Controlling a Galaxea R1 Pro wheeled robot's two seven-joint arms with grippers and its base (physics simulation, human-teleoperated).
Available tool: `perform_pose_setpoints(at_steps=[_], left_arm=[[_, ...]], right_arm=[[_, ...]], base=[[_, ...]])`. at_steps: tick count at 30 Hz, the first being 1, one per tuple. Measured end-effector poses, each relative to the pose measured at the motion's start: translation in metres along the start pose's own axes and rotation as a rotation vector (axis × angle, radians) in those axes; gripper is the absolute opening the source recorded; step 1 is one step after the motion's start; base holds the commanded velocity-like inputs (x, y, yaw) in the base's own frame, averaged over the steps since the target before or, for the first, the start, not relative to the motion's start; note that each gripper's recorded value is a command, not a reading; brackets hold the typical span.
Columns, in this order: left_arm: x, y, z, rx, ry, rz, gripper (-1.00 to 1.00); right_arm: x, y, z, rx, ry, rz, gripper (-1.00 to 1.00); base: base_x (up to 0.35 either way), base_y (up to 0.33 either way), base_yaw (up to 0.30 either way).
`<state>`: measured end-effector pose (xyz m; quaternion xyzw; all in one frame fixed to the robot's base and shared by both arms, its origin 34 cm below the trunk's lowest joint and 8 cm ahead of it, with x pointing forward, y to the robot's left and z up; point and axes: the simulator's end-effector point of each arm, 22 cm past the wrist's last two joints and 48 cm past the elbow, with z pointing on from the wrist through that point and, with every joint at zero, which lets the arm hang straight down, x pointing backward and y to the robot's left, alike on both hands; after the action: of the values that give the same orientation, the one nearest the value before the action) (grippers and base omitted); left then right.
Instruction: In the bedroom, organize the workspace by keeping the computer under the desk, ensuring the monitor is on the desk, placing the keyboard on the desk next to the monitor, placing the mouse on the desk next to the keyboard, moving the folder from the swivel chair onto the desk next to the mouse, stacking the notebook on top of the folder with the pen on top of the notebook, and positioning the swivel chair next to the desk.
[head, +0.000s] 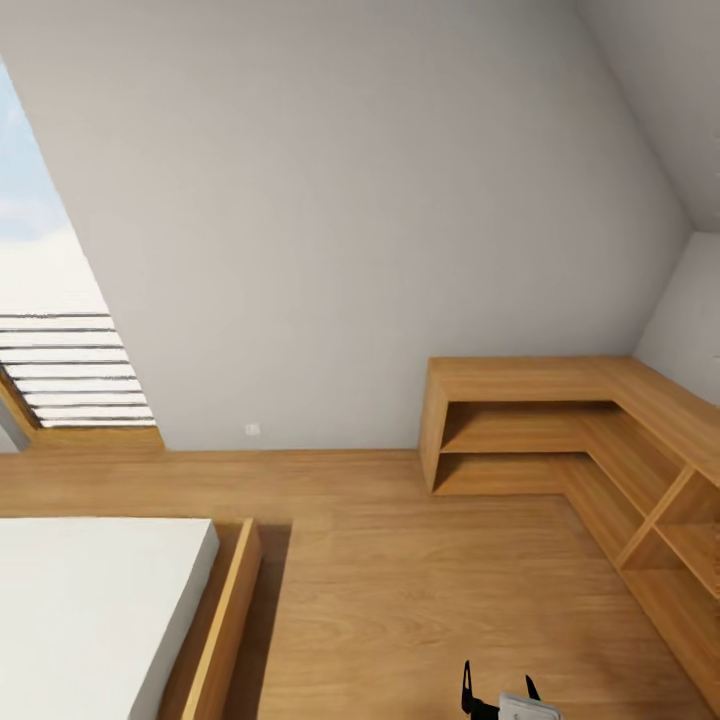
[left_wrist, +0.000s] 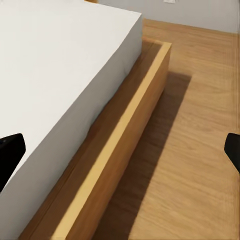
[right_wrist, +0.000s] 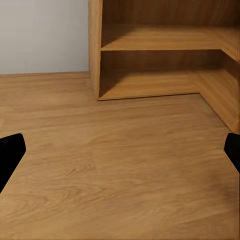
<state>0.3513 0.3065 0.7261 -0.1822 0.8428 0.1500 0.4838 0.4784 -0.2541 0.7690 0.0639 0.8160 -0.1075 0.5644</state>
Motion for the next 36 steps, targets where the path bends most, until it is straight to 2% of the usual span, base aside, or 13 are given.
perform_pose_setpoints(at_steps=[36], left_arm=[[0.0004, 0.0007, -0.0002, -0.001, 0.001, 0.002, 1.0]], right_arm=[[0.0003, 0.0018, 0.0001, -0.014, 0.0, -0.003, 1.0]], base=[[0.33, 0.006, -0.263]])
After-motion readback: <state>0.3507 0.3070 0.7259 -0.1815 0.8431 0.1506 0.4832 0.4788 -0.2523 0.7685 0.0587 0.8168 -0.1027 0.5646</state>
